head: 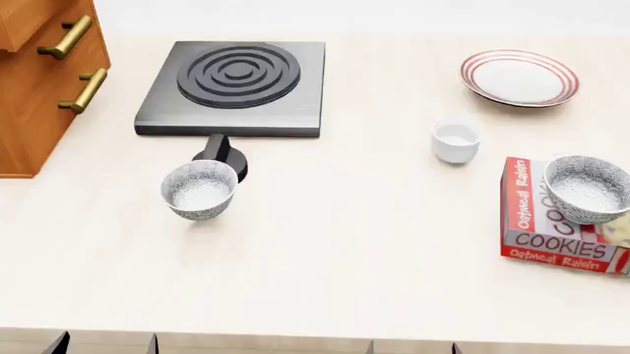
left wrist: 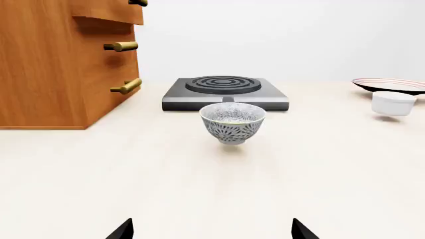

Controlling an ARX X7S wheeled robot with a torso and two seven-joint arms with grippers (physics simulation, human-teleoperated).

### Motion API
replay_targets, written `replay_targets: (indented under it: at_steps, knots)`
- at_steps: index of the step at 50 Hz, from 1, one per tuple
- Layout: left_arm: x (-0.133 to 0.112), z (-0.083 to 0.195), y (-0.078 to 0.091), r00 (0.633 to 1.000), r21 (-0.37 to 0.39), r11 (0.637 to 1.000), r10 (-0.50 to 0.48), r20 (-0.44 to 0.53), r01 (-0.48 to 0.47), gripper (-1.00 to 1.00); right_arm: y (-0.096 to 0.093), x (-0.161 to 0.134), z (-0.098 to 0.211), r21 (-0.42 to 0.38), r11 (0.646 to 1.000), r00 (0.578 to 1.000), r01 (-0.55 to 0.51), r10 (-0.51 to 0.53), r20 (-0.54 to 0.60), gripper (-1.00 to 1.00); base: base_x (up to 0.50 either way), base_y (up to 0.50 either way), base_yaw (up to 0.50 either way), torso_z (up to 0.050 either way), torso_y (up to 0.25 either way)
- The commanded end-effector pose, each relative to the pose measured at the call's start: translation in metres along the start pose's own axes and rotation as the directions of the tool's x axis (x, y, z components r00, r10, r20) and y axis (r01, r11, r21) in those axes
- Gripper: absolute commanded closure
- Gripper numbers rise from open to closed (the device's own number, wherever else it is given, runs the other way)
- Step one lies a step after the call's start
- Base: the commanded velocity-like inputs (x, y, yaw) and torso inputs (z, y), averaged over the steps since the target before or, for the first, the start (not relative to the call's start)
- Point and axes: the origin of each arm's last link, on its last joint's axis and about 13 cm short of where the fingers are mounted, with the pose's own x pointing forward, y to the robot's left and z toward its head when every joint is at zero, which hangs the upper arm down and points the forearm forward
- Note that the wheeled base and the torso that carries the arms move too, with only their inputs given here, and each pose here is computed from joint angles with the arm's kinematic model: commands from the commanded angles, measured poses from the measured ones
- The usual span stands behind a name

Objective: Pick the akita bowl on the cookies box and place it on the plate.

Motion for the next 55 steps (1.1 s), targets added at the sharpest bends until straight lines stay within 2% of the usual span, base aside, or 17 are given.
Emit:
replay_targets:
  at_steps: [1, 11, 12, 13, 18, 21, 24, 26, 29, 33, 36, 55]
  knots:
    - [0.000, 0.001, 0.002, 1.000, -0.021, 0.999, 0.029, -0.003, -0.029, -1.00, -0.001, -0.002, -0.003, 0.024, 0.999, 0.999, 0.029, -0.029, -0.017, -1.00, 0.00, 0.00, 0.00, 0.000, 0.000]
    - [0.000, 0.001, 0.002, 1.000, -0.024, 0.999, 0.021, -0.001, -0.021, -1.00, 0.001, -0.004, 0.000, -0.006, 1.000, 1.000, 0.016, -0.016, 0.020, -1.00, 0.00, 0.00, 0.00, 0.000, 0.000]
    - [0.003, -0.019, -0.017, 0.999, -0.018, 0.999, 0.026, -0.039, -0.027, -1.00, -0.001, -0.019, -0.034, 0.136, 0.982, 0.987, 0.130, -0.116, -0.108, -1.00, 0.00, 0.00, 0.00, 0.000, 0.000]
    - [0.000, 0.000, 0.001, 1.000, -0.024, 1.000, 0.019, -0.002, -0.019, -1.00, 0.000, -0.004, -0.001, -0.005, 1.000, 1.000, 0.016, -0.016, 0.018, -1.00, 0.00, 0.00, 0.00, 0.000, 0.000]
    - [-0.001, 0.003, 0.003, 1.000, 0.025, 0.999, 0.019, 0.007, -0.020, -1.00, 0.001, -0.003, 0.003, 0.017, 1.000, 0.999, 0.014, -0.014, 0.033, -1.00, 0.00, 0.00, 0.00, 0.000, 0.000]
    - [0.000, 0.002, 0.004, 0.999, 0.028, 0.999, 0.042, -0.011, -0.042, -1.00, 0.001, -0.002, 0.003, 0.018, 1.000, 0.999, 0.015, -0.016, 0.028, -1.00, 0.00, 0.00, 0.00, 0.000, 0.000]
    - [0.002, 0.007, 0.006, 0.998, 0.033, 0.998, 0.056, 0.014, -0.057, -1.00, 0.000, -0.001, 0.005, 0.005, 0.999, 0.999, 0.032, -0.032, 0.035, -1.00, 0.00, 0.00, 0.00, 0.000, 0.000]
    - [0.005, 0.019, 0.008, 0.997, 0.027, 0.998, 0.055, 0.049, -0.056, -1.00, -0.002, 0.000, 0.015, 0.000, 0.999, 0.994, 0.038, -0.038, 0.106, -1.00, 0.13, 0.00, 0.00, 0.000, 0.000]
    - [0.007, 0.030, 0.010, 0.997, 0.022, 0.998, 0.058, 0.060, -0.060, -1.00, -0.003, 0.001, 0.026, -0.026, 0.999, 0.988, 0.046, -0.041, 0.148, -1.00, 0.49, 0.00, 0.00, 0.000, 0.000]
    - [0.004, 0.051, 0.012, 0.991, 0.031, 0.998, 0.058, 0.123, -0.063, -1.00, -0.006, -0.001, 0.049, -0.010, 0.998, 0.978, 0.066, -0.063, 0.201, -1.00, 0.50, 0.00, 0.00, 0.000, 0.000]
    - [0.001, 0.058, 0.014, 0.988, 0.028, 0.997, 0.061, 0.138, -0.066, -1.00, -0.008, -0.003, 0.056, -0.001, 0.997, 0.976, 0.074, -0.072, 0.204, -1.00, 0.50, 0.00, 0.00, 0.000, 0.000]
    - [-0.007, 0.075, 0.014, 0.981, 0.035, 0.999, 0.021, 0.194, -0.029, -1.00, -0.014, -0.017, 0.084, 0.006, 0.996, 0.950, 0.088, -0.086, 0.300, -1.00, 0.50, 0.00, 0.00, 0.000, 0.000]
